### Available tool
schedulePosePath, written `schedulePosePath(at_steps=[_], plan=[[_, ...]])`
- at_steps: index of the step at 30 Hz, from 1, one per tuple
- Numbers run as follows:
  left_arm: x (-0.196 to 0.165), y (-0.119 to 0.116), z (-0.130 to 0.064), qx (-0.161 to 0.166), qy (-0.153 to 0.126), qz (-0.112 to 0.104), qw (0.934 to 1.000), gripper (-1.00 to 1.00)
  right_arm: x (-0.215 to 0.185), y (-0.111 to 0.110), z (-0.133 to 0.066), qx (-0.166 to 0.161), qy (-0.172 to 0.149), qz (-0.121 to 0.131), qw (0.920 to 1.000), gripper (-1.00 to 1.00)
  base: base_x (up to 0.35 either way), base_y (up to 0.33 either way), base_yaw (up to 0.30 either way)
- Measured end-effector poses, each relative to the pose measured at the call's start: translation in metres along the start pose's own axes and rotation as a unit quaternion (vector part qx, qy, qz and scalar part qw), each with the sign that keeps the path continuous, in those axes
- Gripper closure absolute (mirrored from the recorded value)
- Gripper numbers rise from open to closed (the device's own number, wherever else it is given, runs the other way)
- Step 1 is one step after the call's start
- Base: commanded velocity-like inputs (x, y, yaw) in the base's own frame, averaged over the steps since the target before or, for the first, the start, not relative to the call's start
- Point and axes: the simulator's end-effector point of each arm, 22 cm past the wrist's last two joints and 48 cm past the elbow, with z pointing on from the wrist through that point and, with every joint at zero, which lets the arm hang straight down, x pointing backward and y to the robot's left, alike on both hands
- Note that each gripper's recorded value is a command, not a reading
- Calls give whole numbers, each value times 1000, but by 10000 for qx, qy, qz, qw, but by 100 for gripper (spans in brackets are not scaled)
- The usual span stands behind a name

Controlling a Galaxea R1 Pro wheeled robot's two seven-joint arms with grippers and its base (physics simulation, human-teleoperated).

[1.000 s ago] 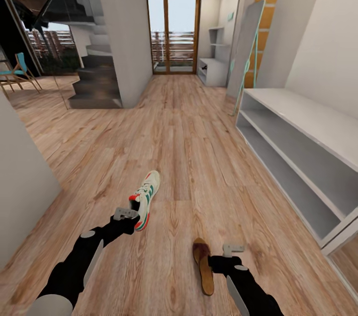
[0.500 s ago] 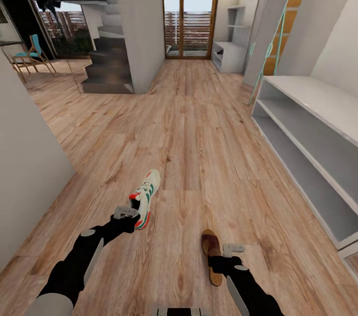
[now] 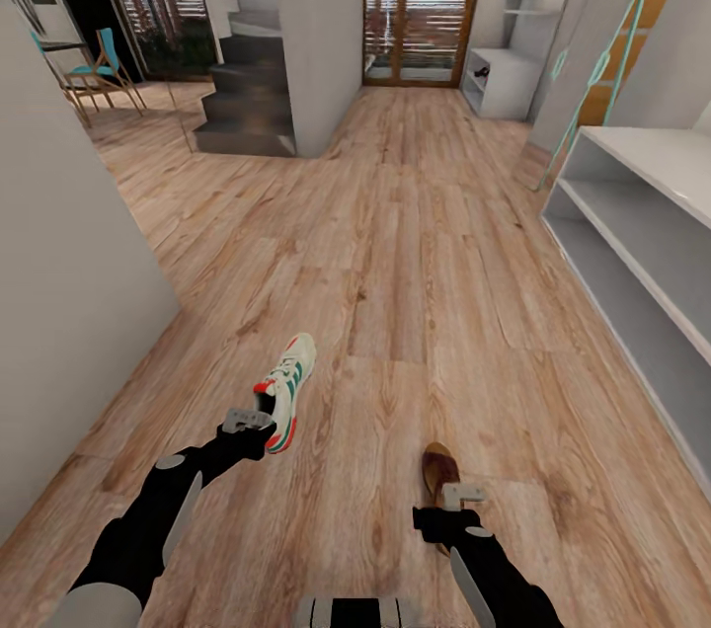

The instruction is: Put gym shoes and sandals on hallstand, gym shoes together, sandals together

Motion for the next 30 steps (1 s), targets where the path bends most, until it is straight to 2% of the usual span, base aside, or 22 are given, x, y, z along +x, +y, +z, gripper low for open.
schedulePosePath(at_steps=[7, 13, 18, 23, 25, 26, 30], plan=[[21, 1, 9, 18, 170, -90, 9998, 100, 17, -3, 10, 20, 175, 30, 9998, -100, 0, 0, 168], [28, 0, 15, 47, 226, -127, 9997, 100, 27, -6, 14, 49, 267, 2, 9996, -100, 0, 0, -1], [28, 0, 15, 47, 227, -127, 9997, 100, 19, -35, 16, 237, 74, -54, 9997, -100, 0, 0, -1], [29, -1, 15, 50, 229, -131, 9996, 100, 16, -40, 16, 273, -1, -47, 9996, -100, 0, 0, 0], [29, -2, 15, 55, 231, -136, 9996, 100, 15, -45, 16, 312, -15, 39, 9995, -100, 0, 0, -35], [28, -2, 16, 55, 224, -138, 9996, 100, 14, -57, 16, 409, -18, 279, 9988, -100, 0, 0, -77], [28, -1, 18, 62, 221, -149, 9996, 100, 16, -59, 17, 425, 2, 335, 9985, -100, 0, 0, -85]])
